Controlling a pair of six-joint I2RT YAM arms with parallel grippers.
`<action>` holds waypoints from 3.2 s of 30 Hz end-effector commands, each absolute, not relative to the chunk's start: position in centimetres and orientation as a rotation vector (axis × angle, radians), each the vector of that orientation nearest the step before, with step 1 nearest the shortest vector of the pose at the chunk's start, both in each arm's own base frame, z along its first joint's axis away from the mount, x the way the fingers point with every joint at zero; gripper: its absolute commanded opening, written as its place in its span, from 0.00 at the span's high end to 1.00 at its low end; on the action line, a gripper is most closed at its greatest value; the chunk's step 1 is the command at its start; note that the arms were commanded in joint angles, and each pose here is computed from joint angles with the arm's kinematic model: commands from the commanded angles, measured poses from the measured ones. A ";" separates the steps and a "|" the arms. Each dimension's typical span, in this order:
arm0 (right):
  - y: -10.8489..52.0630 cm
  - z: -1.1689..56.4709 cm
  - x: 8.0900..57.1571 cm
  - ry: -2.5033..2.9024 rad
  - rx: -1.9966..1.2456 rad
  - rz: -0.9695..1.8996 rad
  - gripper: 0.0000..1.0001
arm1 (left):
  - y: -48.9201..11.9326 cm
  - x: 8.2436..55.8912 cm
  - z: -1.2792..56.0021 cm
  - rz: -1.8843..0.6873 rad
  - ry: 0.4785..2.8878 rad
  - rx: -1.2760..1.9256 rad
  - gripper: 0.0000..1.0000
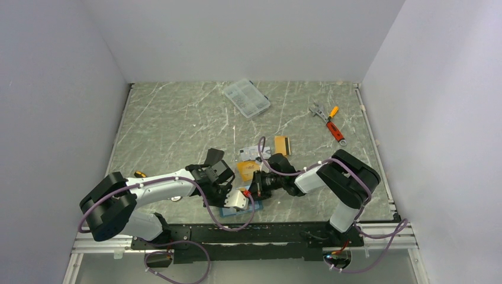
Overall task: Put the credit cards into the card holder
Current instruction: Insert the credit card into the card holder.
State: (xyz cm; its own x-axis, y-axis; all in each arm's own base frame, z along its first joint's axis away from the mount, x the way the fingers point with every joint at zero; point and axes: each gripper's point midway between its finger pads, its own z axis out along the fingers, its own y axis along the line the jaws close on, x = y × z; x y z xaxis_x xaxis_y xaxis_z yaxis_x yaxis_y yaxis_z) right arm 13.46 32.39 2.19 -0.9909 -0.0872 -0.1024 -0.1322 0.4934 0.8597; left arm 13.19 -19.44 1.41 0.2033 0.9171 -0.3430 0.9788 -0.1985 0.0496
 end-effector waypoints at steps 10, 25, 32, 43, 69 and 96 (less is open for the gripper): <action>30.3 -0.4 11.5 2.804 -0.210 1.435 1.00 | -19.8 12.8 1.1 -0.370 1.784 2.248 1.00; 32.8 0.4 11.8 2.791 -0.330 1.481 1.00 | -19.8 13.0 1.3 -0.357 1.776 2.248 1.00; 33.1 0.1 12.7 2.812 -0.304 1.390 1.00 | -19.8 13.1 1.5 -0.353 1.765 2.247 1.00; 29.5 1.1 14.0 2.864 -0.267 1.019 0.57 | -19.1 13.1 1.1 -0.320 1.752 2.254 1.00; 31.6 3.2 13.7 2.796 -0.363 1.024 0.69 | -20.9 14.2 1.8 -0.332 1.709 2.237 1.00; 35.5 2.9 14.1 2.842 -0.439 1.037 1.00 | -21.4 14.6 1.4 -0.327 1.693 2.233 1.00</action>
State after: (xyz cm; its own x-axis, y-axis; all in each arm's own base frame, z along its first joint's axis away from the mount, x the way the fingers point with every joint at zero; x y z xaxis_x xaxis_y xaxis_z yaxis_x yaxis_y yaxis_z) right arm 13.97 34.24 1.83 -0.9657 -0.2167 -0.1432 -0.2585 0.7475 0.6119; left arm 13.81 -20.01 1.45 0.2374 0.9108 -0.3376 0.9714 -0.2255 0.0746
